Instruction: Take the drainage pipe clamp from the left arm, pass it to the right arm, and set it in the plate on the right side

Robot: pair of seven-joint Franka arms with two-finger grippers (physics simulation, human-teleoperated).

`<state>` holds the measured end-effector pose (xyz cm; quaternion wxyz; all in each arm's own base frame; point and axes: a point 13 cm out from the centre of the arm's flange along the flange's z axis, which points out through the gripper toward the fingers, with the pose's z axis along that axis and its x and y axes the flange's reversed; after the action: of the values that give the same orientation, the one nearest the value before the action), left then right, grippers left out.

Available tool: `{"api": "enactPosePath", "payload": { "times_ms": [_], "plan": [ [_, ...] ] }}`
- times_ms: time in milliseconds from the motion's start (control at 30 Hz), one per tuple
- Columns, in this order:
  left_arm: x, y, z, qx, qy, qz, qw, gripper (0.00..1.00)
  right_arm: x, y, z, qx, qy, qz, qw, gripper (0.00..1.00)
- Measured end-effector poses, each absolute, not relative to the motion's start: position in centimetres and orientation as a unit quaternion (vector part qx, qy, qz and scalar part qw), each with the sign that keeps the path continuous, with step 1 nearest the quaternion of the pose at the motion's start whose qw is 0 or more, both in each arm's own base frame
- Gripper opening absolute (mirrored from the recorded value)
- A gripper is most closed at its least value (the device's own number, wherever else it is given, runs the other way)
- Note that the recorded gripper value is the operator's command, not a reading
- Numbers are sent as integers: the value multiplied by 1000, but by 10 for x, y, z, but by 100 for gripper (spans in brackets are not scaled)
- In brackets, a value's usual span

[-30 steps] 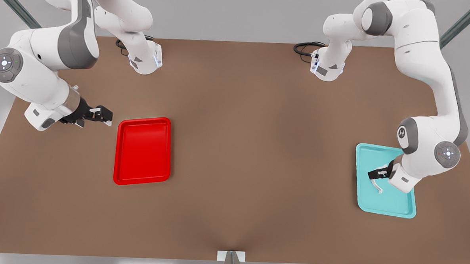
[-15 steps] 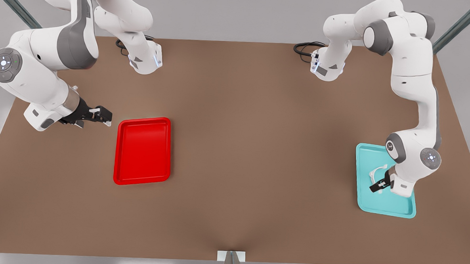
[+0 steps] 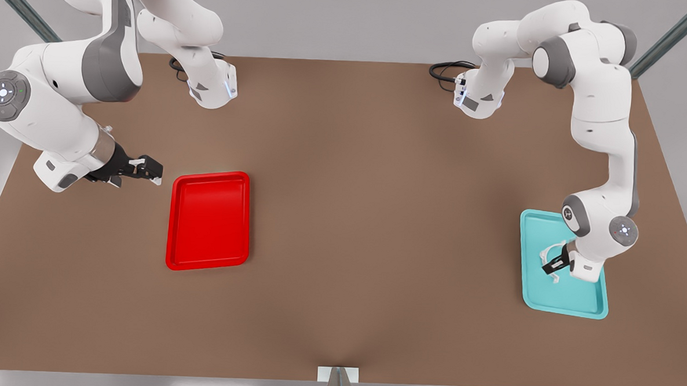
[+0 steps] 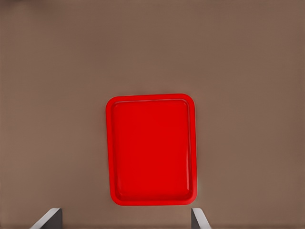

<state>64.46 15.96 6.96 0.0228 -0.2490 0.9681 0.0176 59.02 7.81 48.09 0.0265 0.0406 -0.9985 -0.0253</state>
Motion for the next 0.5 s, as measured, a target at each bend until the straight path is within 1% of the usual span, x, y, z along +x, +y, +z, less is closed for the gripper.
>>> {"api": "enactPosePath", "payload": {
  "times_ms": [267,333,433,500],
  "plan": [
    [639,166,45,-253,967,20,18,67,590,72,479,37,-999,-26,29,100],
    [641,166,43,-253,967,20,20,61,590,72,479,38,-999,-27,29,100],
    [642,166,41,-255,967,18,22,48,590,71,478,38,-999,-27,29,100],
    [643,165,40,-255,966,18,23,44,590,70,478,38,-998,-27,29,100]
  ]
}}
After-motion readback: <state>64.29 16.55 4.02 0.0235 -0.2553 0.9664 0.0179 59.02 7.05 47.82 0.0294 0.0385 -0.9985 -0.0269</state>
